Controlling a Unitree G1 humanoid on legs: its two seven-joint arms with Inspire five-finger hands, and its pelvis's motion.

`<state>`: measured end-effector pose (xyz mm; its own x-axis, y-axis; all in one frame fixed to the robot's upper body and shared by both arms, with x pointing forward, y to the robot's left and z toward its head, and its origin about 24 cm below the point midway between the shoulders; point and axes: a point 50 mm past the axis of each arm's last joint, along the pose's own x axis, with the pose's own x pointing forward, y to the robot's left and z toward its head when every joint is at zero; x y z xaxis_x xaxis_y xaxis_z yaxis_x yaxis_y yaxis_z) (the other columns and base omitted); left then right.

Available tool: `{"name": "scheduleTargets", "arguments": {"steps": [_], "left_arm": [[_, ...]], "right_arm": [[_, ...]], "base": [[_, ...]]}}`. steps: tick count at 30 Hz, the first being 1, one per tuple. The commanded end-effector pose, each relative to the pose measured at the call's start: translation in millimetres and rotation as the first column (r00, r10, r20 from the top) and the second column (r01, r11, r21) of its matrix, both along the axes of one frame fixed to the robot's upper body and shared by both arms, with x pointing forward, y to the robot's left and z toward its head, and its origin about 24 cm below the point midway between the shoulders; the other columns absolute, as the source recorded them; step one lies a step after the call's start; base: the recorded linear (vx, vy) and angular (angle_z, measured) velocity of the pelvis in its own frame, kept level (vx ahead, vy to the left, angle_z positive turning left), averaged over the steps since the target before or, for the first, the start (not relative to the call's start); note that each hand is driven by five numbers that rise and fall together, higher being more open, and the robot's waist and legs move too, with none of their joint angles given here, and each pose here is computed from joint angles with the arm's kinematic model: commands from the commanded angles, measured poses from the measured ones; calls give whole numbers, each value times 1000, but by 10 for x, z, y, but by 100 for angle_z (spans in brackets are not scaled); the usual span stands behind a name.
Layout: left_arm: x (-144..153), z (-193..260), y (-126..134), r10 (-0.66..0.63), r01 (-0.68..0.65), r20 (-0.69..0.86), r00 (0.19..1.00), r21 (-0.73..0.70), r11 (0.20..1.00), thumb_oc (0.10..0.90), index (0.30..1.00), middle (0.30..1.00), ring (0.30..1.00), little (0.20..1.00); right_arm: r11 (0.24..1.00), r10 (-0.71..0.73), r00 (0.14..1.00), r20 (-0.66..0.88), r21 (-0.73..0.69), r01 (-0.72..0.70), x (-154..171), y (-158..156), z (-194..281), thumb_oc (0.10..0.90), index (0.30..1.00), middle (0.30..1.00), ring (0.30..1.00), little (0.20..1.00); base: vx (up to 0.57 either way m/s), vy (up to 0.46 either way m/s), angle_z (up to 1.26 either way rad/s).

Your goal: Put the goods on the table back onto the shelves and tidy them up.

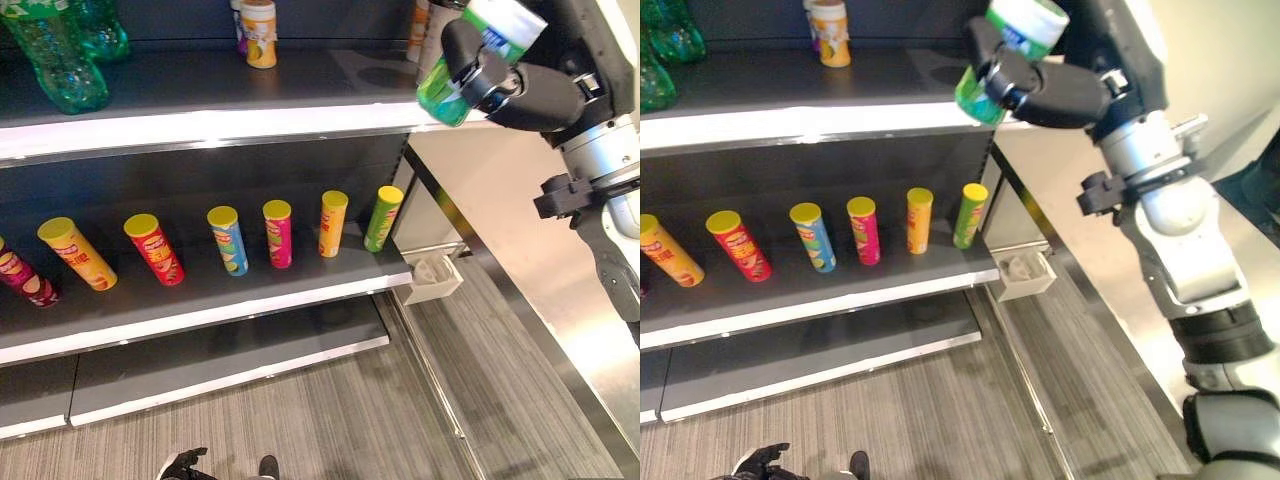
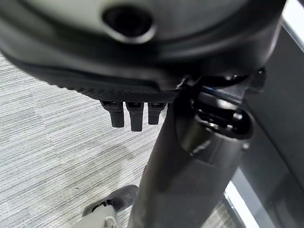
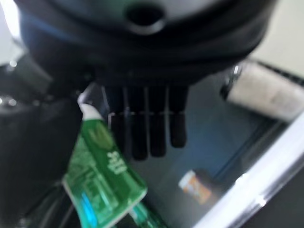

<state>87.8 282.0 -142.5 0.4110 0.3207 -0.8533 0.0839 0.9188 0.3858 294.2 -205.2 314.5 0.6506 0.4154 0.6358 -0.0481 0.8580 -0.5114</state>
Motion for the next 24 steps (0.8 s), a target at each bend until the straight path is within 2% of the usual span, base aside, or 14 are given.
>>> {"name": "scheduleTargets", "arguments": {"steps": [1, 5, 7, 8, 9, 11, 15, 18, 24], "left_arm": [[-55, 26, 84, -30, 30, -1, 1000, 49, 998, 800, 900, 900, 900, 900], [3, 87, 188, -23, 21, 23, 999, 72, 997, 800, 900, 900, 900, 900], [13, 88, 193, -31, 30, 15, 999, 75, 997, 800, 900, 900, 900, 900], [-29, 98, 238, -13, 12, 11, 1000, 84, 996, 800, 900, 900, 900, 900], [-32, 115, 263, 9, -11, 23, 1000, 80, 997, 800, 900, 900, 900, 900], [-29, 99, 223, 37, -40, 39, 999, 62, 997, 800, 900, 900, 900, 900], [-66, 43, 106, 63, -63, 38, 997, 13, 998, 800, 900, 900, 900, 900], [-140, -4, 47, 76, -76, 10, 997, 0, 997, 800, 900, 900, 900, 900], [-236, -44, 10, 96, -96, -23, 995, -4, 995, 800, 900, 900, 900, 900]], "right_arm": [[1000, 18, 959, 284, 17, -24, -249, 112, 621, 400, 300, 300, 300, 300], [995, -12, 945, 327, -94, 45, -266, 215, 731, 400, 300, 300, 300, 300], [993, -59, 942, 330, -81, 90, -213, 146, 718, 400, 300, 300, 300, 300], [981, -81, 942, 325, -143, 134, -184, 180, 751, 400, 300, 300, 300, 300], [973, -44, 942, 333, -198, 115, -205, 293, 779, 400, 300, 300, 300, 300], [981, -48, 950, 309, -163, 102, -143, 295, 771, 400, 300, 300, 300, 300], [975, -61, 952, 301, -188, 122, -68, 343, 772, 400, 300, 300, 300, 300], [950, -143, 937, 318, -222, 220, 54, 341, 786, 400, 300, 300, 300, 300], [944, -202, 933, 299, -196, 267, 220, 362, 771, 400, 300, 300, 300, 300]], "base": [[49, 128, 19], [-28, -31, 27], [26, -156, 47], [34, -197, 42], [-9, -100, 43], [72, -188, 59], [112, -172, 29], [90, -139, 32], [51, -78, 23]]}}
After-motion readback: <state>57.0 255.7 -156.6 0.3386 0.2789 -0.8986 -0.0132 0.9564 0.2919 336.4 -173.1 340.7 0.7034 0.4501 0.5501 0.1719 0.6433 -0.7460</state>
